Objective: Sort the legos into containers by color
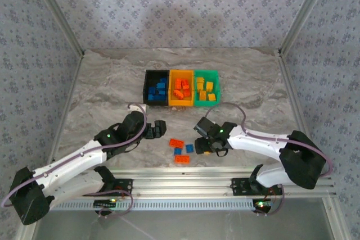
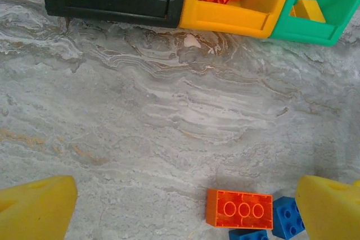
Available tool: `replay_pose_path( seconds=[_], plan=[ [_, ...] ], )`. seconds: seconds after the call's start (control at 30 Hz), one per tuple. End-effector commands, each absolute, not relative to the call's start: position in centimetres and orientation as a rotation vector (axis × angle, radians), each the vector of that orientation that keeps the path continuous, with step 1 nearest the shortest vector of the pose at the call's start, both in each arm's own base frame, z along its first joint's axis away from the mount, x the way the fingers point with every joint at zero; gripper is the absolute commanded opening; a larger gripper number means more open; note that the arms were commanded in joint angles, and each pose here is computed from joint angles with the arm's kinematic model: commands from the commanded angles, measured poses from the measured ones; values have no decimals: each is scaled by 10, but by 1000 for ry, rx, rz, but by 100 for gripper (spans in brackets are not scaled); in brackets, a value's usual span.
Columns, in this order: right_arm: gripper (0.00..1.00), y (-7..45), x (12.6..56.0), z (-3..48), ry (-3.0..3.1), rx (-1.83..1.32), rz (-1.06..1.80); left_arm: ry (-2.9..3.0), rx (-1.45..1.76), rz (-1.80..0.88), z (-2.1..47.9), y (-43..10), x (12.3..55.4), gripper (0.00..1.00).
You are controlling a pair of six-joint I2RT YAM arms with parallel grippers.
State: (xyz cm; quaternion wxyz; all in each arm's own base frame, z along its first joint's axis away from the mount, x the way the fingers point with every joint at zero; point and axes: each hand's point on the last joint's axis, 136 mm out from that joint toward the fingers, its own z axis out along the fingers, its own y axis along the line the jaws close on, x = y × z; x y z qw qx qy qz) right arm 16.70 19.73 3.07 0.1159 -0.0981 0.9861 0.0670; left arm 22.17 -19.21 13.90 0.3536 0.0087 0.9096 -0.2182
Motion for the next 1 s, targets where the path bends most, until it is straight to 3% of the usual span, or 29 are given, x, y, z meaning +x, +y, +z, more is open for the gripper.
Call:
replay_pose_path(
  seconds=[0.0,0.33,0.5,0.67,0.97],
  plan=[
    [77,197,156,16,2946,-286,185,2340,-1,-555,140,-187,221,99],
    [43,193,145,7,3013,-306,168,2351,-6,-535,135,-184,220,100],
    [39,198,169,41,2919,-293,220,2347,-20,-518,139,-181,221,100],
    [37,201,223,97,2766,-261,283,2343,-10,-510,141,-180,222,99],
    [38,204,373,154,2533,-24,287,2380,5,-514,132,-184,219,100]
  ],
)
